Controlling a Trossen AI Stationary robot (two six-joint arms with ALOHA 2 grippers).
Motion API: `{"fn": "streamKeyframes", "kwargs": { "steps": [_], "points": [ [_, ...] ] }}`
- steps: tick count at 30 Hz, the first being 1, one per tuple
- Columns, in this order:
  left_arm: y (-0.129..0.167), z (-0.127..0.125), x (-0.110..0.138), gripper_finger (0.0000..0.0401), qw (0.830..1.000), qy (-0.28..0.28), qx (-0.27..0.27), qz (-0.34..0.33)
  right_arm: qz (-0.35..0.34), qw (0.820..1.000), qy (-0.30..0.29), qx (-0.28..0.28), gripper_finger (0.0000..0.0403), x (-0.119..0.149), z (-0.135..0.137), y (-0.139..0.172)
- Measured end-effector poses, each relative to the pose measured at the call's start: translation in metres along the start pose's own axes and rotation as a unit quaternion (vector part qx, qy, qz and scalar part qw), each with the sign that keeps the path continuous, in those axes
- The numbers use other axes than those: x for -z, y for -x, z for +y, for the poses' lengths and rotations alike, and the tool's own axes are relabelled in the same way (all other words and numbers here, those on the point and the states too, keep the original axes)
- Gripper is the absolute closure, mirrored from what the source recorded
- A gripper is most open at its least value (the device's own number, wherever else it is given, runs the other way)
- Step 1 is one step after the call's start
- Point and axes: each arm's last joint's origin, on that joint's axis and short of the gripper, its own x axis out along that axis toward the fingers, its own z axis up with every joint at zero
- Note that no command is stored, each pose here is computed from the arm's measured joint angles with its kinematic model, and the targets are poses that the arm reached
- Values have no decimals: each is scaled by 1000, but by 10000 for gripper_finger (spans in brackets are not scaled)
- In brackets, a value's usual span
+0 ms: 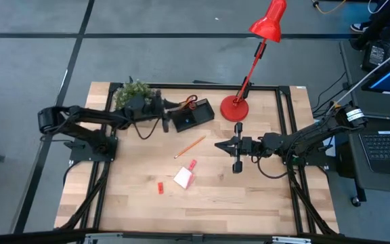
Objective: Pick and place office supplies into organizer
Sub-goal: Put the orange pencil into the black desk organizer
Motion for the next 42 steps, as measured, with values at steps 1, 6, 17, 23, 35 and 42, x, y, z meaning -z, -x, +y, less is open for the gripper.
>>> {"fn": "streamKeyframes", "kwargs": {
  "steps": [1, 6, 17, 23, 35, 42],
  "points": [
    [1, -6, -3, 294, 1000, 1, 21, -6, 0, 1000, 0, 0, 395, 0, 0, 0],
    [8, -34, -11, 308, 993, -10, 116, -9, 0, 1000, -1, 0, 395, 0, 0, 0],
    [25, -79, -12, 349, 977, -34, 211, 25, 3, 999, -52, 0, 395, 1, 0, 0],
    [34, -103, -3, 380, 974, -52, 209, 70, -8, 998, -56, 1, 395, -2, 0, 0],
    [37, -118, 4, 400, 962, 1, 92, 256, -3, 999, -55, 0, 395, -1, 0, 0],
    [13, -128, -4, 398, 945, -6, 82, 317, 0, 999, -53, -1, 395, 0, 0, 0]
  ]
}}
